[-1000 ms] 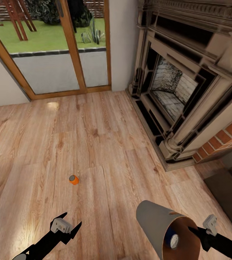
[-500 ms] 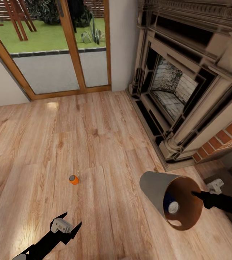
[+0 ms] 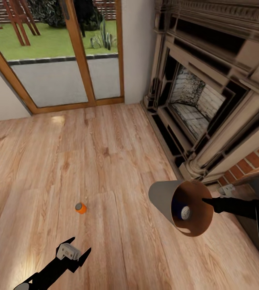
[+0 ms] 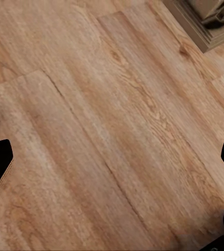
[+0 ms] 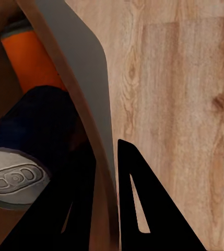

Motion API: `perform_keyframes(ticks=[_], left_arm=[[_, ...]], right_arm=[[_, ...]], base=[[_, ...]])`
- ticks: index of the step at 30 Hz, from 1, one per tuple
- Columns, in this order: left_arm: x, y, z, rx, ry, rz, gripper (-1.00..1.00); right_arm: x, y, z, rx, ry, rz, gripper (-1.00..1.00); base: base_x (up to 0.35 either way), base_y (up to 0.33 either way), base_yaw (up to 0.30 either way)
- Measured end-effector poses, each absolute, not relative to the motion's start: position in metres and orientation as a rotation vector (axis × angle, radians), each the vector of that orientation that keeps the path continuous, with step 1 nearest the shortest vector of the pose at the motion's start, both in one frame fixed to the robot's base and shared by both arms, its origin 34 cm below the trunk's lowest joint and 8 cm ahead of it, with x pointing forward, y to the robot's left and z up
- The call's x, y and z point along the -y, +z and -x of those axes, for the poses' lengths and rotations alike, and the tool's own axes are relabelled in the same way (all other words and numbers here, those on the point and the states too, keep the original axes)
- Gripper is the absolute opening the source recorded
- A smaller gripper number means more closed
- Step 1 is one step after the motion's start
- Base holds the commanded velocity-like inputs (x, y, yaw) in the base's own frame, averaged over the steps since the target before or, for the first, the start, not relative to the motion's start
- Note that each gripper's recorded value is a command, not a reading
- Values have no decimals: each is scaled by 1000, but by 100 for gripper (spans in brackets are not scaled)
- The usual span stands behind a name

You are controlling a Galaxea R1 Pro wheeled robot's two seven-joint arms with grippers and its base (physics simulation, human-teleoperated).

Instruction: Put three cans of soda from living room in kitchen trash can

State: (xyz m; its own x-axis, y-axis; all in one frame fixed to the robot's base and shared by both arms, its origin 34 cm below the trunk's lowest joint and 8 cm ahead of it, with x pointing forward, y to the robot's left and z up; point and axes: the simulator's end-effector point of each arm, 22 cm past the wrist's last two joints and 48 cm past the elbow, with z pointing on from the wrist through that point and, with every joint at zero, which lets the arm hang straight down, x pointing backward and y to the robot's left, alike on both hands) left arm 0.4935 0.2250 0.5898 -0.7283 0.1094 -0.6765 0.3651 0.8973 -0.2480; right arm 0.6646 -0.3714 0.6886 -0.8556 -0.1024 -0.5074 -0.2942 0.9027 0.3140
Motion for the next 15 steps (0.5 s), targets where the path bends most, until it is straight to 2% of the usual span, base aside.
perform_keyframes(ticks=[8,11,15], left_arm=[[-225,590,-493,-2367,-485,-337,100],[-225,589,-492,-2372,-486,-337,100],[-225,588,-491,-2379,-488,-334,100]], right_arm=[[374,674,-655,-2598,538,274,-100],[376,671,-655,-2603,524,266,-100],[377,669,-654,-2606,518,259,-100]], base=[[319,31,0],[279,160,0],[138,270,-100]])
